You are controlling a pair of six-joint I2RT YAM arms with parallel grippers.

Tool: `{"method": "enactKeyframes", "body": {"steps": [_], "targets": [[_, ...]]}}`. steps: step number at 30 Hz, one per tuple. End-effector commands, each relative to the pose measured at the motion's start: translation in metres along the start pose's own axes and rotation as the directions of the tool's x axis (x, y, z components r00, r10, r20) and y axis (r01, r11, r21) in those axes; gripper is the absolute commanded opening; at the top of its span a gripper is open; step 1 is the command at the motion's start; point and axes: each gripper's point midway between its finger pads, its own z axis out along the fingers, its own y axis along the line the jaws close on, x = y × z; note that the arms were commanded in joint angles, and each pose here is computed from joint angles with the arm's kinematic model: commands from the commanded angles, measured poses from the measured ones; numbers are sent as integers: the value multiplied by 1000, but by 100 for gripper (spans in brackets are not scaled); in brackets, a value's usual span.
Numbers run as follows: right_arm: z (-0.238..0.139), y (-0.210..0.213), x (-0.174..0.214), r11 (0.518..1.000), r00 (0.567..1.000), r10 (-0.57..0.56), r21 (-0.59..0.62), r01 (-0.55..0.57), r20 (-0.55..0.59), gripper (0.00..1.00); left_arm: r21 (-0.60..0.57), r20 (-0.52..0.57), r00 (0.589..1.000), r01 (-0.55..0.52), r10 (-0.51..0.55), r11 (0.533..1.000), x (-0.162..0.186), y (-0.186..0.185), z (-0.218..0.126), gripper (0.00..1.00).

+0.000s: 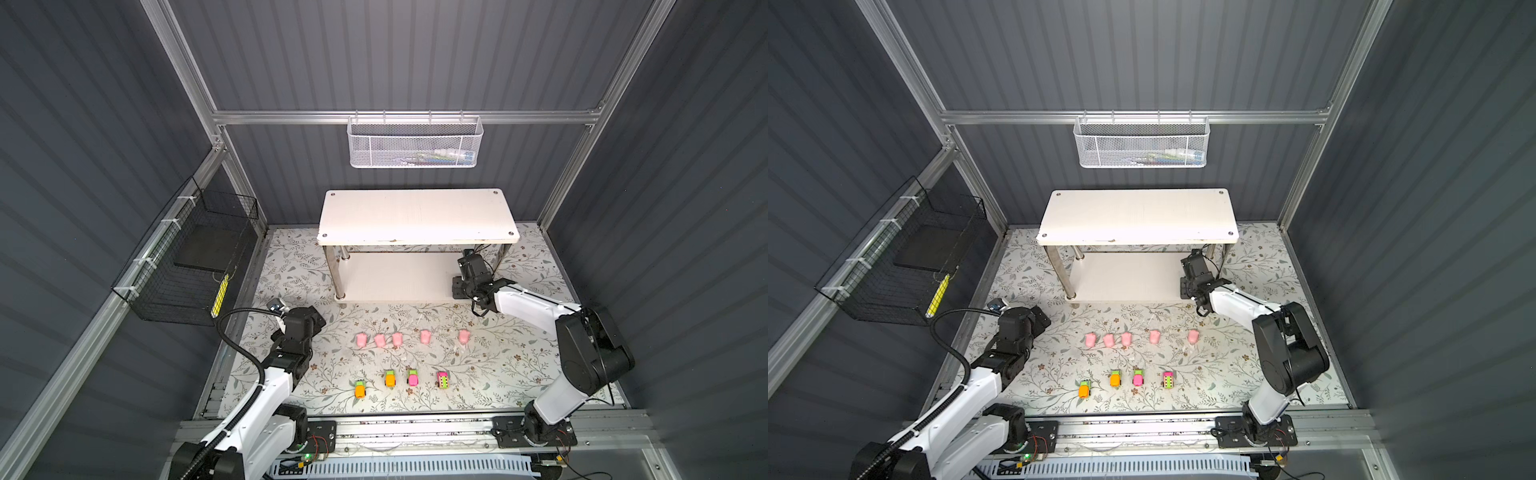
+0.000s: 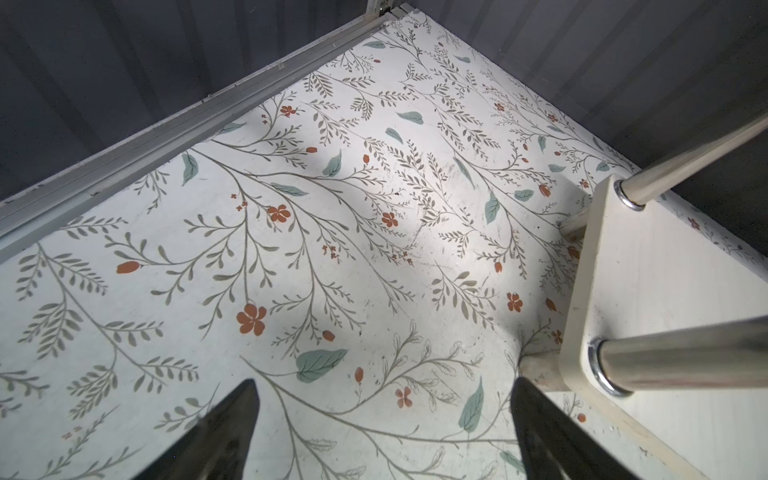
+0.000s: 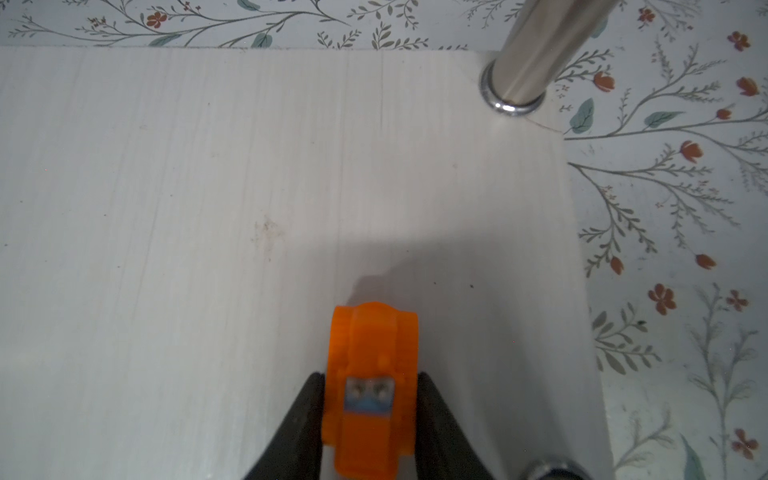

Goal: Place and organize the plastic toys onto the shelf
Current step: 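Carry the orange car with the right gripper to the lower shelf, then lower the orange car onto the lower shelf and open the right gripper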

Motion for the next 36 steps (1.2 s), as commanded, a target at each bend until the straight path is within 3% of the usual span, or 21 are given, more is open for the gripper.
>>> {"method": "enactKeyframes", "body": {"steps": [1, 15, 25, 36], "targets": [[0, -2, -2, 1000, 1000, 7, -1, -7, 4, 40, -2, 1, 1000, -11, 11, 1000, 1, 0, 1, 94], [-27, -4, -7, 999, 999, 34, -29, -33, 30, 57, -8, 0, 1000, -9, 9, 1000, 4, 3, 0, 95], [-46, 0, 9, 993, 995, 92, -83, -89, 28, 59, -7, -6, 1000, -4, 4, 1000, 6, 3, 2, 95], [-81, 10, 31, 990, 995, 84, -115, -77, 57, 60, -7, -10, 1000, -7, 7, 1000, 8, 4, 2, 95]]}}
